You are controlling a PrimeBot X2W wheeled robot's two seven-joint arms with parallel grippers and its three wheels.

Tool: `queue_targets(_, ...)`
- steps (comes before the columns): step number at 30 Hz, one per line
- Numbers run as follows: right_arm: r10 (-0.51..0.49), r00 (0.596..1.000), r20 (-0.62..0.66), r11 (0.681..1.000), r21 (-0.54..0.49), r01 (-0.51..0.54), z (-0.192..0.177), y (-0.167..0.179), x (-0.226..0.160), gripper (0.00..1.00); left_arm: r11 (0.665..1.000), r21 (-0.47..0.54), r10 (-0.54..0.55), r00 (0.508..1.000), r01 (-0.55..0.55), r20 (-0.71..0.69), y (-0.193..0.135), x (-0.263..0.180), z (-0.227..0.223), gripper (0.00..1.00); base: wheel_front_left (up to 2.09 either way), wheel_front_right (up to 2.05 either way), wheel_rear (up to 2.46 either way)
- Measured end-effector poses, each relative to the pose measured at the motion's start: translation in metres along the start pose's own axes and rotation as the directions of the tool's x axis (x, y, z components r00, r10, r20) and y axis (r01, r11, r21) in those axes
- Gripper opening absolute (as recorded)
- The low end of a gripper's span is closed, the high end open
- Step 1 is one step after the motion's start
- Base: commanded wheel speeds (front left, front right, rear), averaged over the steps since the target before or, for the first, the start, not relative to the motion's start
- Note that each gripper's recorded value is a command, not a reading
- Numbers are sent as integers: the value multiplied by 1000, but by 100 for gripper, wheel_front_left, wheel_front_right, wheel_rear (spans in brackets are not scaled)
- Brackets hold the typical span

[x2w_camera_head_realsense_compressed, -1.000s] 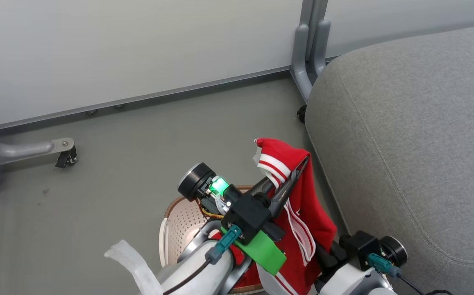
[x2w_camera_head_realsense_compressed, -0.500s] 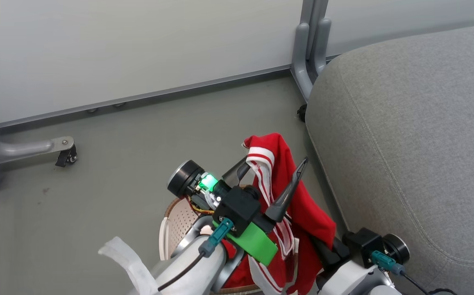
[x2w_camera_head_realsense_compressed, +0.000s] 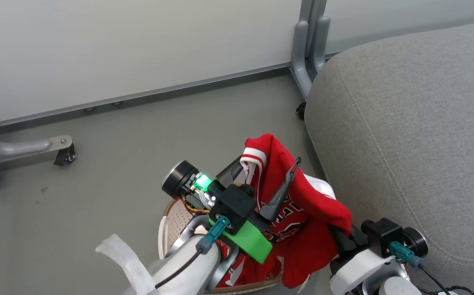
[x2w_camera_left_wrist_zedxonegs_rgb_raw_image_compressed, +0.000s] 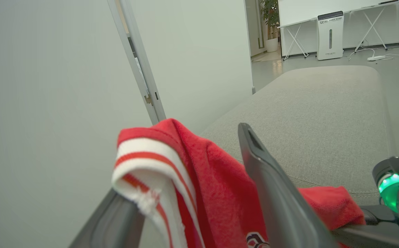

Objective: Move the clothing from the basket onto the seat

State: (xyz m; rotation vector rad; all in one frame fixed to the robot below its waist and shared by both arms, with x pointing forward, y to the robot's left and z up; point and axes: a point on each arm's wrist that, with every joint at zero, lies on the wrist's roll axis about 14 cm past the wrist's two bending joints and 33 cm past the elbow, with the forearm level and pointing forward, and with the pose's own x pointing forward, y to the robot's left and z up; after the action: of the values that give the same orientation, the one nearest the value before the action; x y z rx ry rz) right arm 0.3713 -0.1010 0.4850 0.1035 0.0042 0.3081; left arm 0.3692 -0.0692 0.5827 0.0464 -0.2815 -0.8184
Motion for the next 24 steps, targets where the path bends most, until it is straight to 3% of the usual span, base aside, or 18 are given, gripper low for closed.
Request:
queue_targets(7, -56, 991, 122, 998, 7, 56, 38, -16, 3, 0, 1000, -9, 7, 1000, -7, -14, 2, -1, -5, 100, 0, 0, 0)
queue_targets(15, -99, 953, 288, 995, 1, 103, 93, -32, 1, 0, 1000, -23, 3, 999, -5, -47, 3, -1, -23, 100, 0, 0, 0)
queue_targets(24, -285, 879, 381, 957, 69, 281, 124, -91, -33, 0, 993, -89, -90, 993, 83, -80, -17, 13, -48, 100, 0, 0, 0)
